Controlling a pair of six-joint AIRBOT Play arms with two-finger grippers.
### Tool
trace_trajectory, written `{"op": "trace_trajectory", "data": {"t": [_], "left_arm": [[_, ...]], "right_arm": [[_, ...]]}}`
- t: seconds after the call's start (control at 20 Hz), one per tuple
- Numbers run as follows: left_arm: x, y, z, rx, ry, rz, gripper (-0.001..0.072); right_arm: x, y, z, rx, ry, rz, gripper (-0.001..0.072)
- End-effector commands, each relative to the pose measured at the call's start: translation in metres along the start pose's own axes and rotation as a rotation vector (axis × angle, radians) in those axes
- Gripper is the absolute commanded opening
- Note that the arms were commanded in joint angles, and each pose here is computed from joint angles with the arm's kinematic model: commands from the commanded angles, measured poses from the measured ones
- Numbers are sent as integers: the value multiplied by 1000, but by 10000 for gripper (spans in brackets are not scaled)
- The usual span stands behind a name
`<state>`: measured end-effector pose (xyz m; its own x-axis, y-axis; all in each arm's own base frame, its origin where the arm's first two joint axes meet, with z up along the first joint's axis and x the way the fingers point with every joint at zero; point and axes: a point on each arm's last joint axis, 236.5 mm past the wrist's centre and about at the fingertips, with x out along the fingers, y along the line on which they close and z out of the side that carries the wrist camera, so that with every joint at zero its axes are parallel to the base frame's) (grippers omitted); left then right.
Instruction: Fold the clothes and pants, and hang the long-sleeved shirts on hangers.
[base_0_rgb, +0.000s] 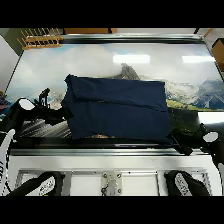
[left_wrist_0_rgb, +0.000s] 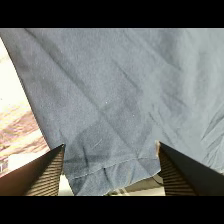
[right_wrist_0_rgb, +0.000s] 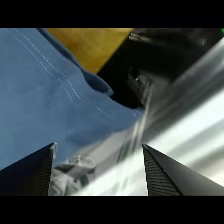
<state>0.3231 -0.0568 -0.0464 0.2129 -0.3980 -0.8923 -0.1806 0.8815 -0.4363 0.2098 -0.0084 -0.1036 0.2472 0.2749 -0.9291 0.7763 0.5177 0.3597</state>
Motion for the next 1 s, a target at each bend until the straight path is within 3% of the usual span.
{"op": "trace_trajectory", "data": {"t": [0.0,0.2,0.25,0.35,0.4,0.75,0.95], "left_arm": [[0,1,-2,-3,-2,1,612],[0,1,-2,-3,-2,1,612],[0,1,-2,-2,-2,1,612],[-1,4,-1,1,-2,11,612],[-3,6,-2,-1,5,15,612],[5,42,-78,-155,92,31,612],[39,34,-115,-113,137,18,612]], "right_arm": [[13,9,1,-16,-14,15,591],[22,17,-5,-52,1,15,580],[23,18,-4,-63,-5,16,512],[23,19,-3,-98,-12,19,133],[22,20,-2,-106,-14,21,6],[18,24,0,-130,-28,32,11],[18,24,0,-130,-28,32,11]]}}
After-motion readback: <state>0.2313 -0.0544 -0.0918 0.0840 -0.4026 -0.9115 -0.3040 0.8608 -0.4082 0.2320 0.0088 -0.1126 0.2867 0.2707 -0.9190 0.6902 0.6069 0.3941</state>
